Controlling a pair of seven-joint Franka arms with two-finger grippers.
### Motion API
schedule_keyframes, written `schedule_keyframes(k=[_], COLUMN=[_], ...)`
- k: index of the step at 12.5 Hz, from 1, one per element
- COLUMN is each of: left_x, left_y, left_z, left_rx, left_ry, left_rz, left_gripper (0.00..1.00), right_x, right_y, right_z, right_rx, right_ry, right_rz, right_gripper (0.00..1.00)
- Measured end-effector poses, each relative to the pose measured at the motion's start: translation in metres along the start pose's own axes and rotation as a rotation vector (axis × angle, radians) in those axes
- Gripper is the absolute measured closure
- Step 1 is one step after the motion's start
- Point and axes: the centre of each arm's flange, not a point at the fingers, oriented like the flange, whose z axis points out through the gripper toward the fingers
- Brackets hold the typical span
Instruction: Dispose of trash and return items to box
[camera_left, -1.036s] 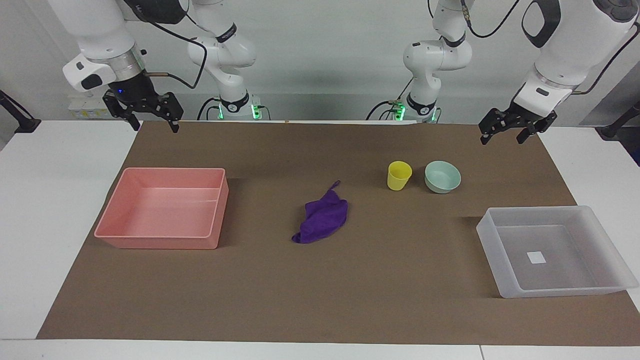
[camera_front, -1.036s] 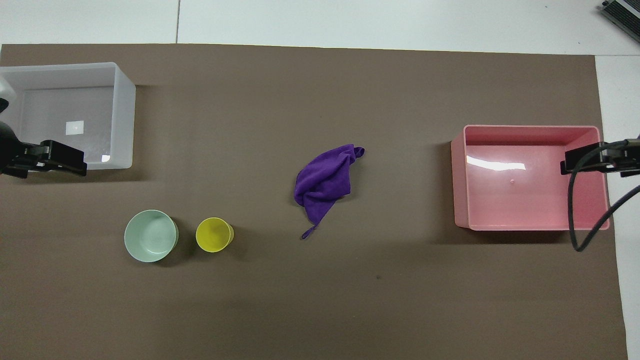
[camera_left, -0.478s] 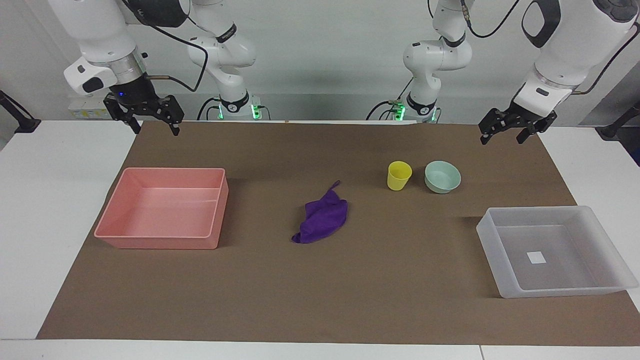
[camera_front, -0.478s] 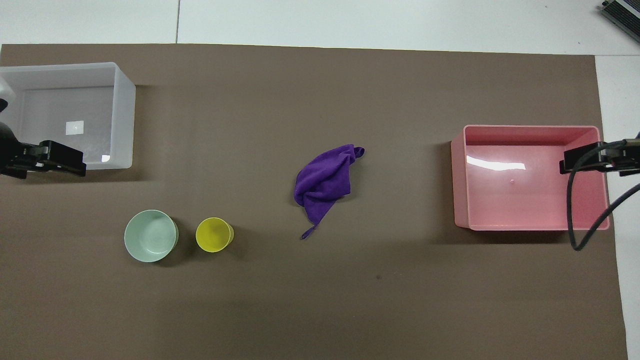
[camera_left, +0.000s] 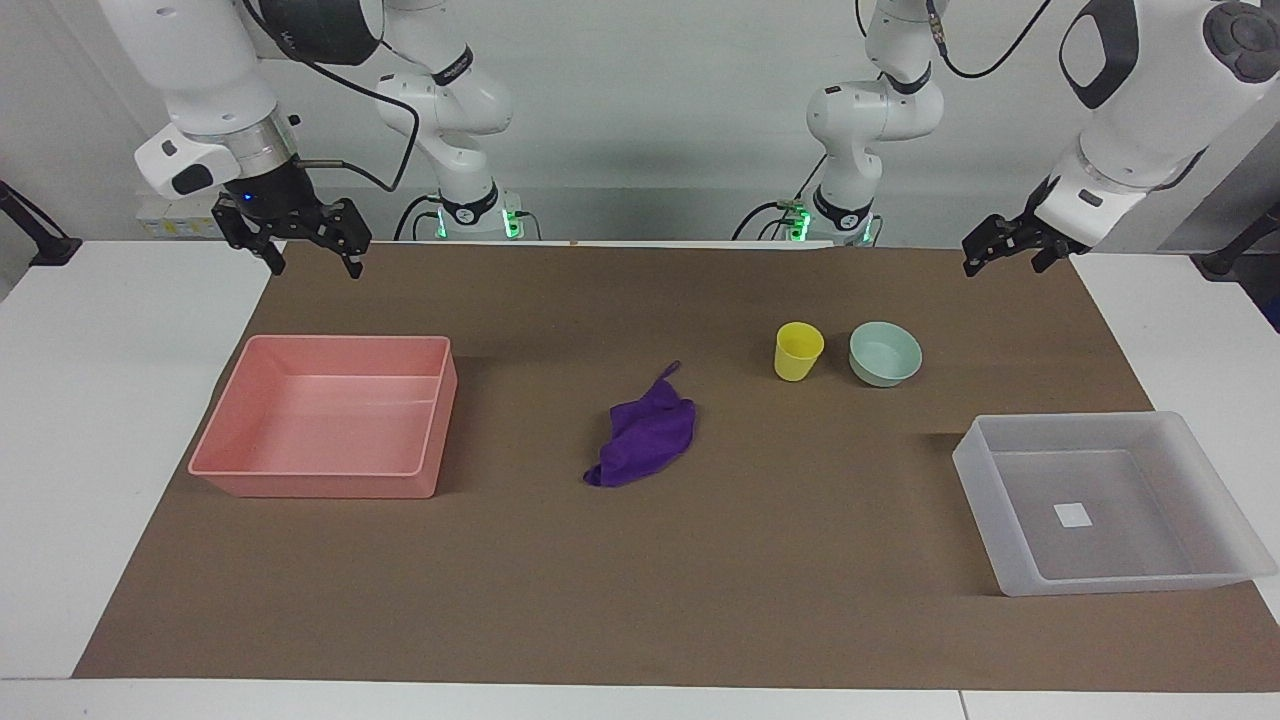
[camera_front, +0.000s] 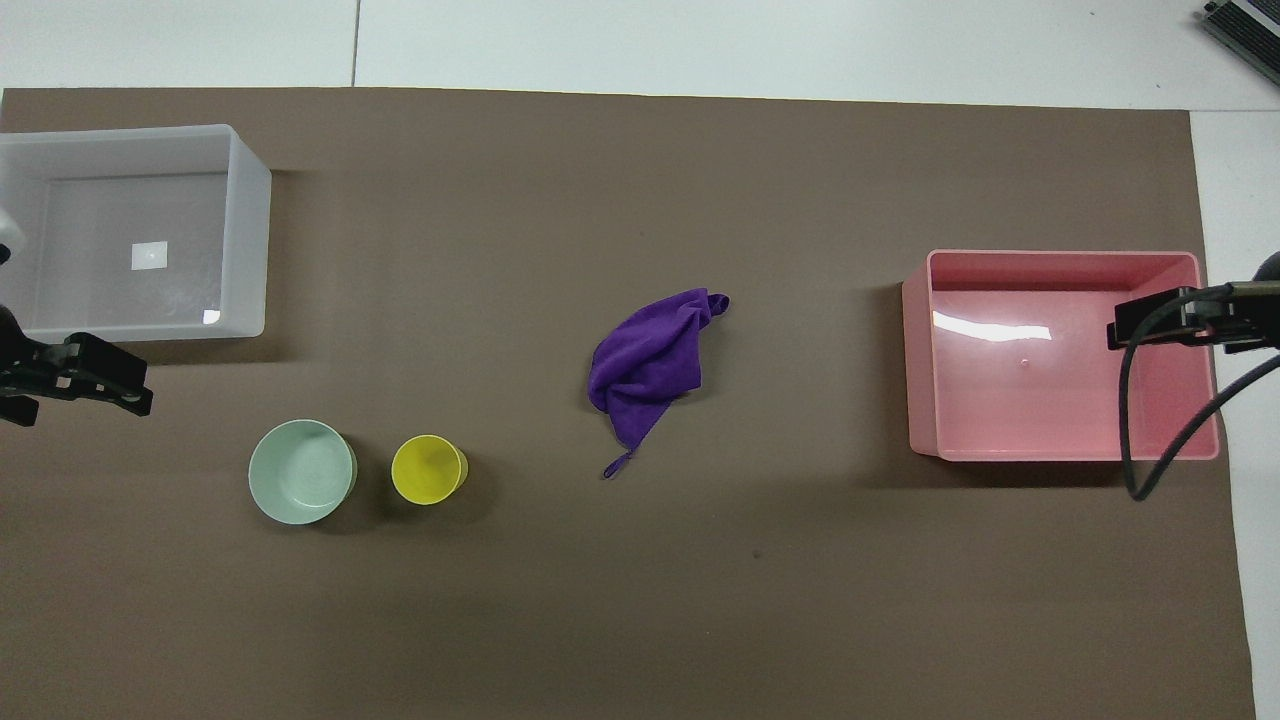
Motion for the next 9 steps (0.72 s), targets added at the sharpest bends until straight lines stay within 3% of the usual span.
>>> schedule_keyframes(k=[2,5,9], left_x=[0.008,0.019,0.016], left_y=[-0.001,0.000,-0.011], left_z=[0.032,0.099,0.189], left_rx=[-0.015,-0.023,-0.025], left_ry=[-0.027,-0.014,0.022], left_rz=[0.021,0.083,0.109], left_gripper=[0.00,0.00,0.00], right_x=[0.001,0.006,0.018], right_y=[-0.012,-0.055,-0.151], right_z=[0.002,0.014,0.081], right_rx=[0.000,0.005,0.034], right_ry=[0.005,0.041,0.094], right_rz=[-0.009,-0.002,0.037], right_gripper=[0.00,0.00,0.00])
